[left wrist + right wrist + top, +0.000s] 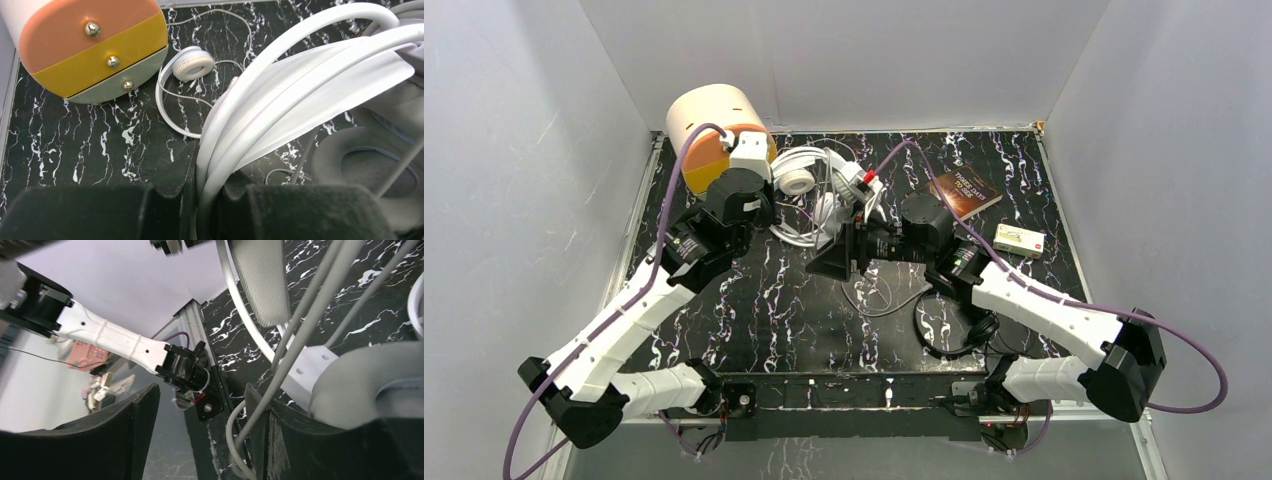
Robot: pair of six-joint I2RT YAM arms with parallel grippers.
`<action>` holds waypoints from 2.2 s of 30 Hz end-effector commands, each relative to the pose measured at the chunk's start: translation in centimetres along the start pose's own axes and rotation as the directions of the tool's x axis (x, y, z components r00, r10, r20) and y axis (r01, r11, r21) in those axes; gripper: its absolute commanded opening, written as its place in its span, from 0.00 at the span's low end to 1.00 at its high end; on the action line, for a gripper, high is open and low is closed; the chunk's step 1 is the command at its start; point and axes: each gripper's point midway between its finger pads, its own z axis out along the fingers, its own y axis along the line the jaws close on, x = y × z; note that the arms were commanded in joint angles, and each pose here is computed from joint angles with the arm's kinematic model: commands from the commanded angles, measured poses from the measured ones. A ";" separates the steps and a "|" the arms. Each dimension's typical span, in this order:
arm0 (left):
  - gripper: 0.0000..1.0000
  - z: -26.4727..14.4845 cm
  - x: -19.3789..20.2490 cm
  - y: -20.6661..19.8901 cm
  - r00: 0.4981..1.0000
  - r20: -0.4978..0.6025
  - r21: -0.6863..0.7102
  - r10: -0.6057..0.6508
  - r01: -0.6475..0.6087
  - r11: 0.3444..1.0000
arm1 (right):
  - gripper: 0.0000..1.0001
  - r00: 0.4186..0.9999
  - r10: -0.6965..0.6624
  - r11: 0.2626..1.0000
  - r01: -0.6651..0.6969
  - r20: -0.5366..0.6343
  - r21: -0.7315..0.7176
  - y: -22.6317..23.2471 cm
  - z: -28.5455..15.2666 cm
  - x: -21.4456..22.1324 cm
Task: Wrap the headphones
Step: Wrap the headphones cable around the headphones.
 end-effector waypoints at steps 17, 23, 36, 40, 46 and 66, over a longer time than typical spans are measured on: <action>0.00 -5.5 -8.6 1.9 0.847 0.214 0.035 -0.487 0.492 0.870 | 0.85 0.968 -0.241 0.970 0.241 0.074 0.010 2.3 -1.0 0.7; 0.00 -5.9 -9.1 1.2 0.799 0.213 0.094 -0.563 0.557 0.826 | 0.93 0.959 -0.264 0.964 0.258 0.099 0.070 1.8 -1.5 1.6; 0.00 -9.0 -11.6 0.6 0.677 0.204 0.262 -0.707 0.658 0.706 | 0.67 0.865 -0.418 0.908 0.388 0.278 0.157 -0.9 -2.7 1.5; 0.00 -10.0 -13.0 0.3 0.654 0.198 0.311 -0.731 0.665 0.679 | 0.49 0.883 -0.390 0.917 0.347 0.260 0.196 -2.7 -2.6 2.8; 0.00 -11.0 -13.9 -0.9 0.653 0.149 0.379 -0.742 0.655 0.653 | 0.88 0.854 -0.472 0.870 0.411 0.217 0.272 -4.6 -2.1 2.6; 0.00 -12.8 -16.7 -1.7 0.652 0.134 0.442 -0.746 0.635 0.634 | 0.99 0.852 -0.465 0.885 0.447 0.241 0.128 -8.9 -0.7 3.3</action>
